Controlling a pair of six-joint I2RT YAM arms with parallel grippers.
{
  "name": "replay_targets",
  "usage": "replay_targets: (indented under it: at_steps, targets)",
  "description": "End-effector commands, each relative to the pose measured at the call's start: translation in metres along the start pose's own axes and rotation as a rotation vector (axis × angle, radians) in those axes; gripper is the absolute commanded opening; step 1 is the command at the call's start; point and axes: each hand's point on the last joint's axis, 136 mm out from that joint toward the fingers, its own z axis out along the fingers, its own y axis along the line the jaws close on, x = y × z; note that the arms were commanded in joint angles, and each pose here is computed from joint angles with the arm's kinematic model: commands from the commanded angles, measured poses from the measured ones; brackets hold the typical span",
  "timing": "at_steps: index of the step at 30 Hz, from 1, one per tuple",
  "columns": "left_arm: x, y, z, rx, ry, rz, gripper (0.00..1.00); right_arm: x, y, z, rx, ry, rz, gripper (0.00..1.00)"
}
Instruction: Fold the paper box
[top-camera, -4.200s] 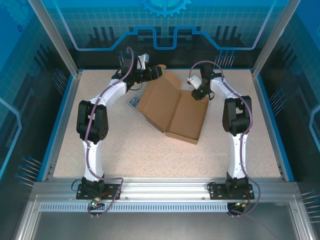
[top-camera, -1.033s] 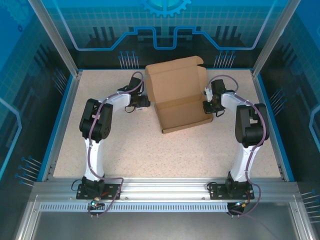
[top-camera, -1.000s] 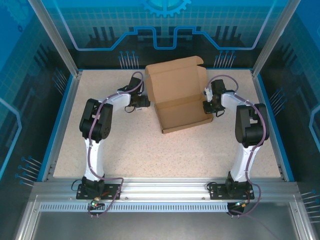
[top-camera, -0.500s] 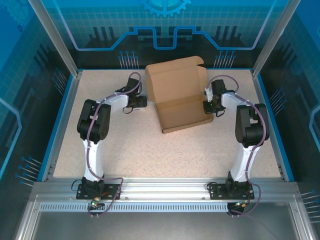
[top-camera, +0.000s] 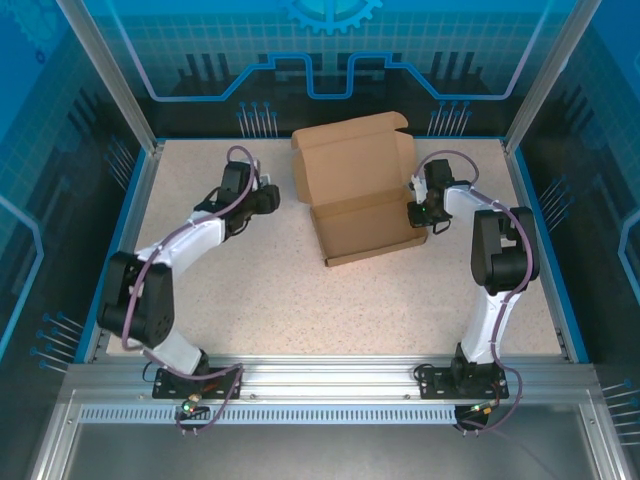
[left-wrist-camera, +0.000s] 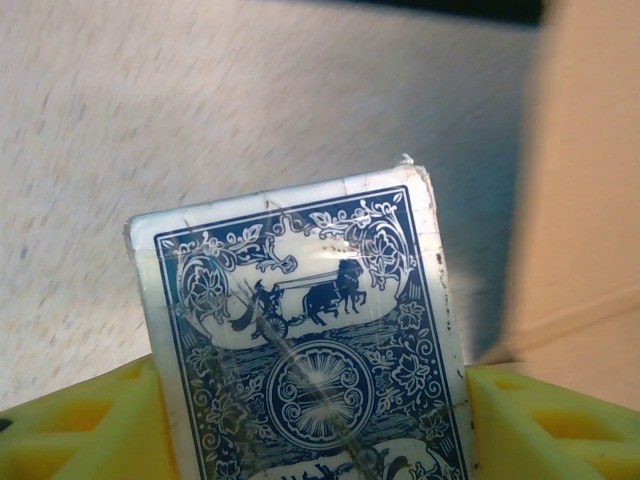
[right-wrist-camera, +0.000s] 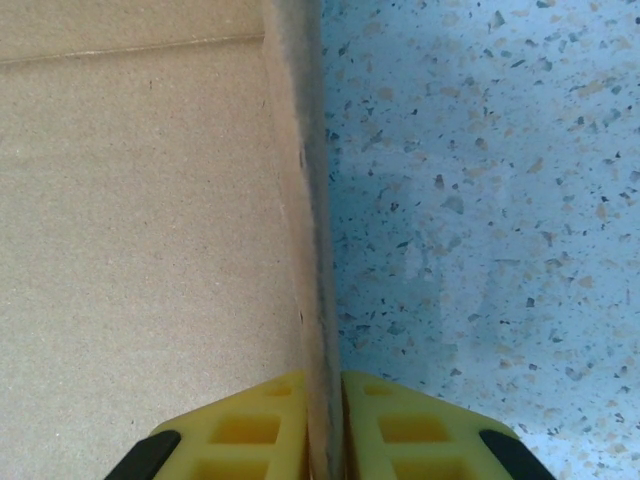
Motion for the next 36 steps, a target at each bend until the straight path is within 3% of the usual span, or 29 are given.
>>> replay_targets:
  at_steps: [1, 8, 12, 24, 36]
  targets:
    - [-0.019, -0.059, -0.025, 0.134, -0.110, 0.114, 0.59, 0.005, -0.007, 0.001, 0.006, 0.012, 0.020, 0.15]
    - [0.014, -0.180, -0.026, 0.415, -0.073, 0.409, 0.58, 0.005, -0.008, 0.001, 0.010, 0.012, 0.020, 0.15]
    - [0.047, -0.221, -0.008, 0.502, -0.012, 0.630, 0.58, 0.006, -0.009, 0.002, 0.009, 0.015, 0.021, 0.15]
    - [0.089, -0.233, 0.053, 0.578, 0.173, 0.847, 0.56, 0.006, -0.009, 0.003, 0.003, 0.015, 0.027, 0.15]
    - [0.106, -0.229, 0.074, 0.639, 0.266, 0.924, 0.55, 0.006, -0.008, 0.003, -0.002, 0.015, 0.028, 0.15]
